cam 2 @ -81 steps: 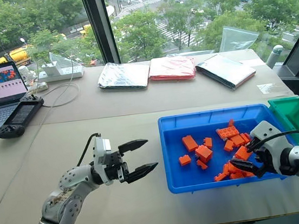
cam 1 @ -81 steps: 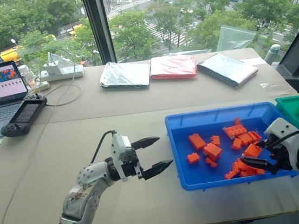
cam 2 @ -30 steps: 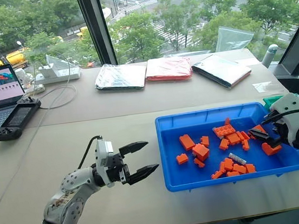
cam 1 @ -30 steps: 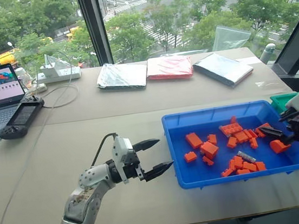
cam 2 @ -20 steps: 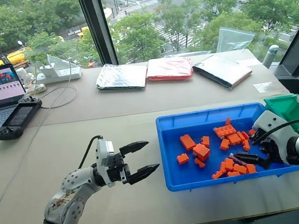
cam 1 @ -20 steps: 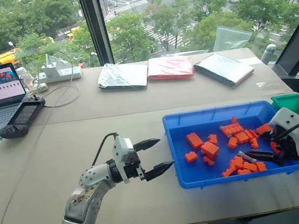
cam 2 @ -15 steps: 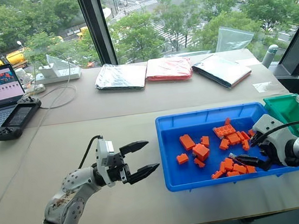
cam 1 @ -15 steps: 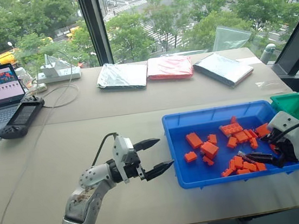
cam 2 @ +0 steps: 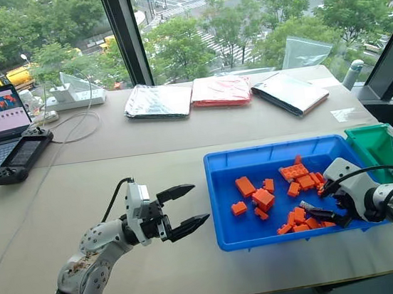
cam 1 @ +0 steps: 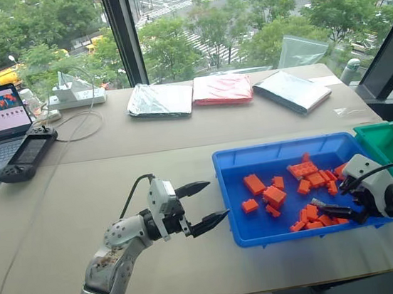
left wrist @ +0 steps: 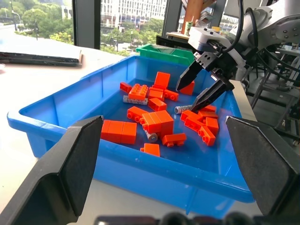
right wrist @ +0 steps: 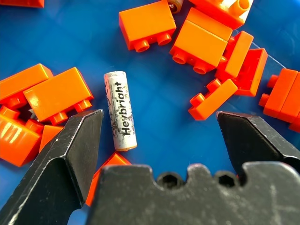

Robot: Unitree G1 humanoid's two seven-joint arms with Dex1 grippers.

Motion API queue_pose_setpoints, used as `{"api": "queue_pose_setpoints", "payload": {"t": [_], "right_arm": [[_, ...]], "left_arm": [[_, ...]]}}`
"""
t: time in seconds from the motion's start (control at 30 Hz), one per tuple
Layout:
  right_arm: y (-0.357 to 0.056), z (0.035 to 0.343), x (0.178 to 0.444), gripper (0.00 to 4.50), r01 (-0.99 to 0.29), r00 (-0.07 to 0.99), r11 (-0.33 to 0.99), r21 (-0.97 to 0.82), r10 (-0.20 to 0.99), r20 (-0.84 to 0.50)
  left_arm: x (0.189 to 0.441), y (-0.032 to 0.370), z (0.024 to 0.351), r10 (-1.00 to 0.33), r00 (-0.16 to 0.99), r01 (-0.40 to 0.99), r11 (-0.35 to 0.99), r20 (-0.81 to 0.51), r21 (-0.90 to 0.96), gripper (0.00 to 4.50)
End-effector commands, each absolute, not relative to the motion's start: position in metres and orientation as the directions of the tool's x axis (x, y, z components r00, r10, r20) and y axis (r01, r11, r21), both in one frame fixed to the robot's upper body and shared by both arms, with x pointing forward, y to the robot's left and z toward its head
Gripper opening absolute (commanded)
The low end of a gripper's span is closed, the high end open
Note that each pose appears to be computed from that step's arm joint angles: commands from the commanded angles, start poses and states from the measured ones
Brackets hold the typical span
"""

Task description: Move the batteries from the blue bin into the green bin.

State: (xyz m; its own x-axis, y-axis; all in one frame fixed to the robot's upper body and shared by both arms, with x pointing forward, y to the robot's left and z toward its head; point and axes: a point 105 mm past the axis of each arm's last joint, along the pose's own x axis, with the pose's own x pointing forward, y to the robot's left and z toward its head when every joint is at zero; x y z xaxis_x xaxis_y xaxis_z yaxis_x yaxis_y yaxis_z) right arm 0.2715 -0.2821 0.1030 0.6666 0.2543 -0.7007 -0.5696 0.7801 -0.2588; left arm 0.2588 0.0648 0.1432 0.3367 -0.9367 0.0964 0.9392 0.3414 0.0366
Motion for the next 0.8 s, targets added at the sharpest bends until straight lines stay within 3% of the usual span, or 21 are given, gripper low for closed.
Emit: {"api": "queue_pose_setpoints", "payload": {"t": [0.03, 0.2, 0.8], "right_arm": [[-0.283, 0.095, 0.27, 2.09, -0.565, 0.656, 0.787, -0.247, 0.248, -0.713], [-0.281, 0.095, 0.269, 0.46, -0.571, 0.652, 0.787, -0.232, 0.263, -0.711], [-0.282, 0.126, 0.277, 0.46, -0.524, 0.733, 0.807, -0.272, 0.264, -0.627]], "left_arm": [[0.256, 0.063, 0.152, -0.941, 0.32, 0.942, 0.328, 0.113, 0.062, 4.5], [0.257, 0.062, 0.152, -0.94, 0.322, 0.942, 0.33, 0.113, 0.064, 4.5], [0.258, 0.061, 0.151, -0.94, 0.321, 0.942, 0.329, 0.112, 0.063, 4.5]]}}
